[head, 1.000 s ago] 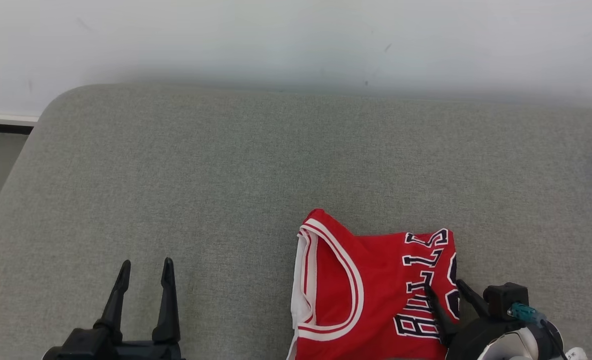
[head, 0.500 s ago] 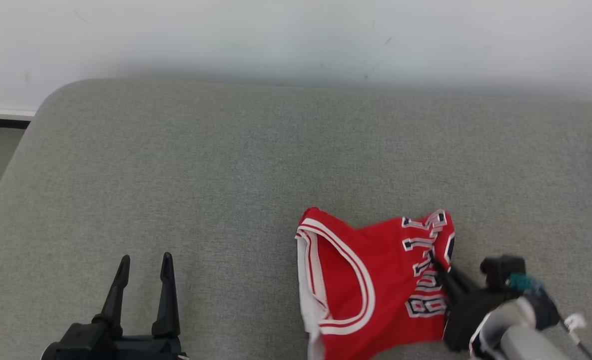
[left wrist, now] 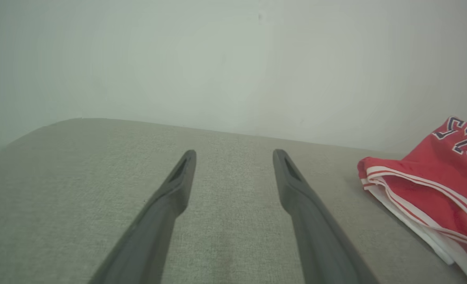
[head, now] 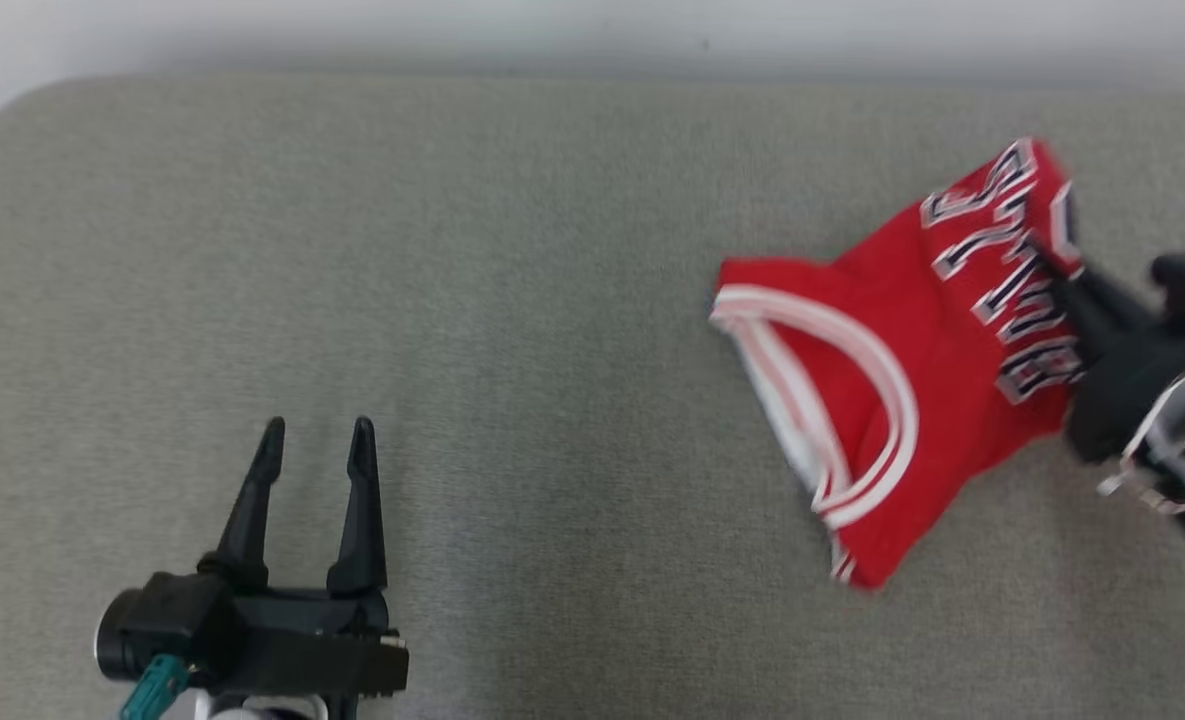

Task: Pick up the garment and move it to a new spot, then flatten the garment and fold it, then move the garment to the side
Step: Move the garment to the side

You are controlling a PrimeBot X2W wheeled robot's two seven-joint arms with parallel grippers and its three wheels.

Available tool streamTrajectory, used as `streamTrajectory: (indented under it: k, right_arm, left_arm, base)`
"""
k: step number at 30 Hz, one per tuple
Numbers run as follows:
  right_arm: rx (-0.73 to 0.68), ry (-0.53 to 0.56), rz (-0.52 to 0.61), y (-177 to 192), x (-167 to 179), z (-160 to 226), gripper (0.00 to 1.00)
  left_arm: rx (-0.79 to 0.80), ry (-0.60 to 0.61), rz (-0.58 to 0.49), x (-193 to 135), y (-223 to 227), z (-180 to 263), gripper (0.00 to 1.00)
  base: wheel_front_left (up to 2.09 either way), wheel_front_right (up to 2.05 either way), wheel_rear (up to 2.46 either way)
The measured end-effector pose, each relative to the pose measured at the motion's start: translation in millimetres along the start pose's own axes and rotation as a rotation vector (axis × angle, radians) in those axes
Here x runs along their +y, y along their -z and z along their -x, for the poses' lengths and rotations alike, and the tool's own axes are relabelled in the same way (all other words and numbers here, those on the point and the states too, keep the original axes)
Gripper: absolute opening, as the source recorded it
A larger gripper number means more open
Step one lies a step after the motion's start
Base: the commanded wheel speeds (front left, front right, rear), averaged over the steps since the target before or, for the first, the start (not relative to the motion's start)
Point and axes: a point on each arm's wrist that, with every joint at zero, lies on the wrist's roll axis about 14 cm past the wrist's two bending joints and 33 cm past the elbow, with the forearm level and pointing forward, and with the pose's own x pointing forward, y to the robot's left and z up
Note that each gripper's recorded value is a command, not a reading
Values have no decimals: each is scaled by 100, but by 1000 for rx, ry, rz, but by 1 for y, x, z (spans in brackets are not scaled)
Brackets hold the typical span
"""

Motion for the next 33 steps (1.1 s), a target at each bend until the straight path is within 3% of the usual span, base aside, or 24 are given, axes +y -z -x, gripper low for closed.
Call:
streamTrajectory:
  k: [1,4,8,17,28,33]
  right_arm:
    - [0,0,0,0,0,0,0]
    - [-3,80,37,-9,-51,-1,0]
    - [2,143,41,-12,-84,1,0]
    - [81,347,75,6,-180,27,0]
    - [254,530,172,25,-259,65,0]
    - [358,565,237,35,-278,77,0]
  left_arm:
    - [0,0,0,0,0,0,100]
    - [8,35,5,-10,10,-19,100]
    - [16,65,2,-17,20,-32,100]
    - [63,159,-1,-42,60,-59,100]
    - [92,238,19,-65,93,-73,100]
    - [100,252,26,-70,101,-74,100]
  base:
    - [0,0,0]
    - [0,0,0]
    - [0,0,0]
    - [0,0,0]
    - [0,0,0]
    - [0,0,0]
